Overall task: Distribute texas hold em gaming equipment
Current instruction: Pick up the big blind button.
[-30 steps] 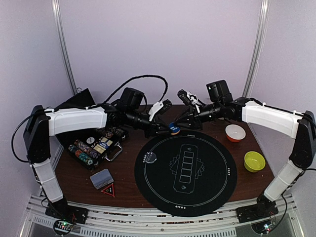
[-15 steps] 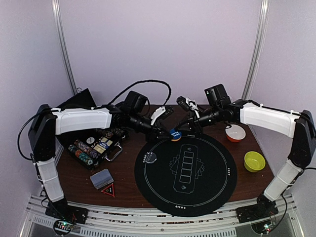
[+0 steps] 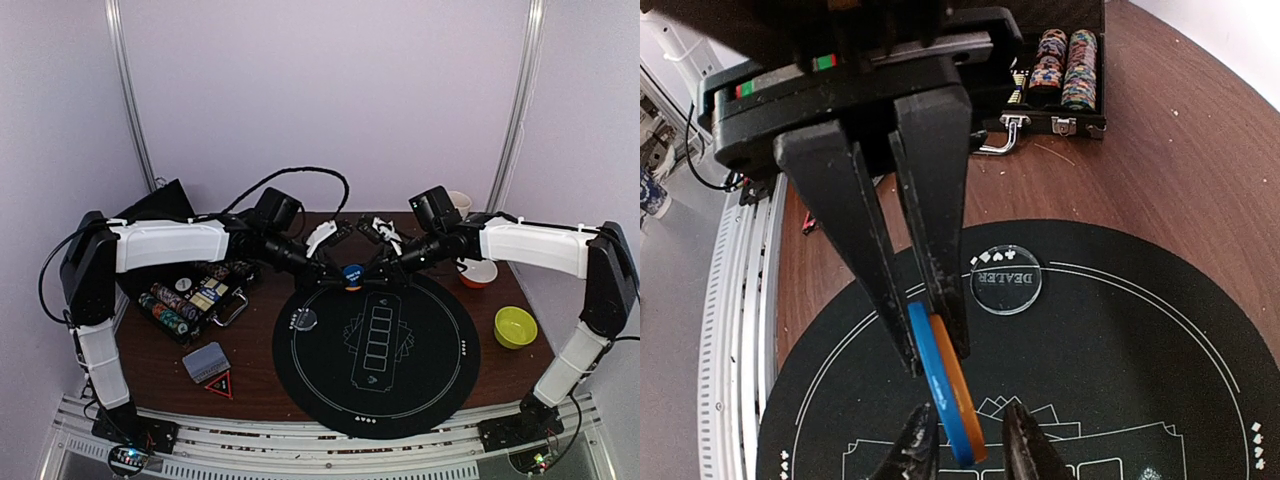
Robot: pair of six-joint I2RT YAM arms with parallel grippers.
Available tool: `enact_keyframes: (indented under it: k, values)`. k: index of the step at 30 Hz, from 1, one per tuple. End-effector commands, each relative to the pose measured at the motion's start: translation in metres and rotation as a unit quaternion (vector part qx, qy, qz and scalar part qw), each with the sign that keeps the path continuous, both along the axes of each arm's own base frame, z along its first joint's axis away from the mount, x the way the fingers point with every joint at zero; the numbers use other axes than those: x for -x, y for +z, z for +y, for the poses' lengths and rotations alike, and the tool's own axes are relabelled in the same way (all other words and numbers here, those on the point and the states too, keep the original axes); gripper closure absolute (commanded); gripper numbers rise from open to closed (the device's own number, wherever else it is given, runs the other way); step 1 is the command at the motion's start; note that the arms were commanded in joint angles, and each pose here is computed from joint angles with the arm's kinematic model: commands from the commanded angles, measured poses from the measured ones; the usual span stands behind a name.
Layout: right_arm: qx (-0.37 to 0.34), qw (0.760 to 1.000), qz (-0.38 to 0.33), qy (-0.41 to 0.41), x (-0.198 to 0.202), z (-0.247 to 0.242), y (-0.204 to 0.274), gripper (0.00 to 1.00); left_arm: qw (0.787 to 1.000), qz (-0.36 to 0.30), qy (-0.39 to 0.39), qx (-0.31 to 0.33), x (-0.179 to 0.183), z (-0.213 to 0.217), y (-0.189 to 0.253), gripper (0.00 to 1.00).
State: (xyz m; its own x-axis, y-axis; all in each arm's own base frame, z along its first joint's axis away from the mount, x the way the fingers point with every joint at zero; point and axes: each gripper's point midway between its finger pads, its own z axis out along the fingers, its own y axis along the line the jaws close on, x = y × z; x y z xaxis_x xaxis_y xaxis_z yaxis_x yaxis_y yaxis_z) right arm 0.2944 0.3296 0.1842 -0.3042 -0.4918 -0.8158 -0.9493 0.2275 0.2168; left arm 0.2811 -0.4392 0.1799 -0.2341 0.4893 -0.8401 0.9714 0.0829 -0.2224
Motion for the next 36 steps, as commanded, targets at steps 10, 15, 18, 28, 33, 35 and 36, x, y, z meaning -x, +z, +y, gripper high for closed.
enact_keyframes:
  k: [10, 15, 18, 28, 33, 35, 36]
  values:
    - [-0.046, 0.999, 0.021, 0.018, 0.003, 0.015, 0.018, 0.87, 0.999, -0.008, -0.037, 0.03, 0.005, -0.008, 0.016, 1.0]
    - [-0.055, 0.998, 0.025, 0.03, 0.007, 0.016, 0.029, 1.0, 0.999, -0.013, -0.036, 0.028, 0.004, -0.008, 0.019, 1.0]
    - [-0.089, 0.995, 0.016, 0.029, 0.007, 0.02, 0.054, 1.0, 0.998, -0.035, -0.019, 0.051, 0.0, -0.007, 0.029, 0.73]
    - [-0.196, 0.98, -0.018, 0.015, 0.008, 0.023, 0.122, 1.0, 0.969, -0.098, 0.026, 0.227, 0.01, 0.008, 0.084, 0.64]
    - [-0.19, 0.982, -0.019, 0.014, 0.008, 0.022, 0.121, 1.0, 0.958, -0.117, 0.038, 0.258, 0.009, 0.012, 0.101, 0.56]
    - [-0.191, 0.981, -0.017, 0.015, 0.009, 0.022, 0.121, 1.0, 0.949, -0.14, 0.056, 0.279, 0.006, 0.017, 0.115, 0.55]
    - [-0.191, 0.981, -0.017, 0.016, 0.009, 0.022, 0.122, 1.0, 0.945, -0.145, 0.062, 0.288, 0.006, 0.02, 0.121, 0.55]
